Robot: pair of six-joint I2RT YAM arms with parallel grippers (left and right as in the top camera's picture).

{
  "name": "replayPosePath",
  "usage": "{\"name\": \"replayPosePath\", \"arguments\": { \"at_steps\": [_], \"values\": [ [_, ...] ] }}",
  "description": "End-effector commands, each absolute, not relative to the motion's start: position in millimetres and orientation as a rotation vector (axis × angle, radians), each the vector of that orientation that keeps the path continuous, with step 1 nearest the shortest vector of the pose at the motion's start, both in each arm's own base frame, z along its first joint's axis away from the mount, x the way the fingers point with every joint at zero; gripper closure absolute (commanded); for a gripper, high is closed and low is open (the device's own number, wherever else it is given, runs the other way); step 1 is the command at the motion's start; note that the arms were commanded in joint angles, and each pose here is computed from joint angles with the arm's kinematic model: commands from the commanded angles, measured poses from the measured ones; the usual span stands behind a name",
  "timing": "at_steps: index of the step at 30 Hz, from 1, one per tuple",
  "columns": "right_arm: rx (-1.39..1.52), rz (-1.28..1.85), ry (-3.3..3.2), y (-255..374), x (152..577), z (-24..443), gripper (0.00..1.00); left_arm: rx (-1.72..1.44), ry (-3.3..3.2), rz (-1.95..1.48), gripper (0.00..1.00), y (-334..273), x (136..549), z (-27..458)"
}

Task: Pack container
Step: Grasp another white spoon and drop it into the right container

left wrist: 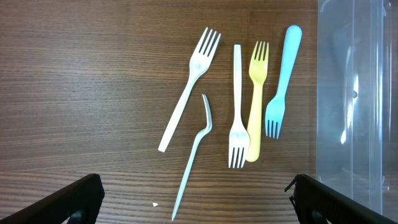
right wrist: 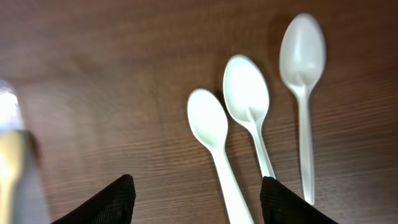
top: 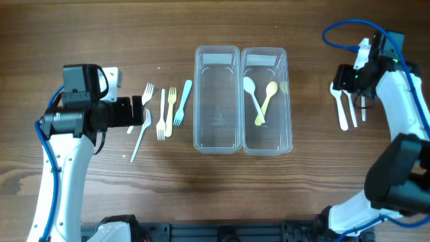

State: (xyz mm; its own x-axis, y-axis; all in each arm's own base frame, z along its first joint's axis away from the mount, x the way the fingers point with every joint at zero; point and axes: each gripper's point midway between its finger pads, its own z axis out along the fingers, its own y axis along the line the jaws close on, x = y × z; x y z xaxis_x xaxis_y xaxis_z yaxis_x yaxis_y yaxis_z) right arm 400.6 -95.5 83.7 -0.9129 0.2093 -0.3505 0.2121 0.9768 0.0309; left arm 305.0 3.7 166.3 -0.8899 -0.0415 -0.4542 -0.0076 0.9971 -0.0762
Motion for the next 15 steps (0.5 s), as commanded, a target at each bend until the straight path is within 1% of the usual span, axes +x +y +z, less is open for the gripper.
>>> {"name": "replayPosePath", "arguments": {
  "at_steps": [1,2,5,10,11,12,14,15],
  "values": [
    [0.246,-0.038,2.881,-97,393,43,0.36,-0.060,2.650,-0.093,0.00,6,309,173],
    [0.251,-0.030,2.915,-97,391,28,0.36,-0.060,2.652,-0.093,0.00,6,308,173],
    [0.274,-0.014,2.973,-95,385,5,0.40,-0.061,2.665,-0.094,0.00,6,305,172],
    [0.334,-0.002,3.004,-94,383,-15,0.43,-0.061,2.670,-0.094,0.00,6,304,171],
    [0.342,0.001,3.010,-94,382,-17,0.48,-0.061,2.670,-0.094,0.00,6,304,171],
    [0.349,0.007,3.015,-93,381,-18,0.57,-0.061,2.669,-0.094,0.00,6,304,171],
    [0.356,0.015,3.023,-92,379,-19,0.68,-0.061,2.669,-0.094,0.00,6,304,171],
    [0.385,0.016,3.025,-92,378,-19,0.75,-0.061,2.669,-0.094,0.00,6,304,171]
  ]
}}
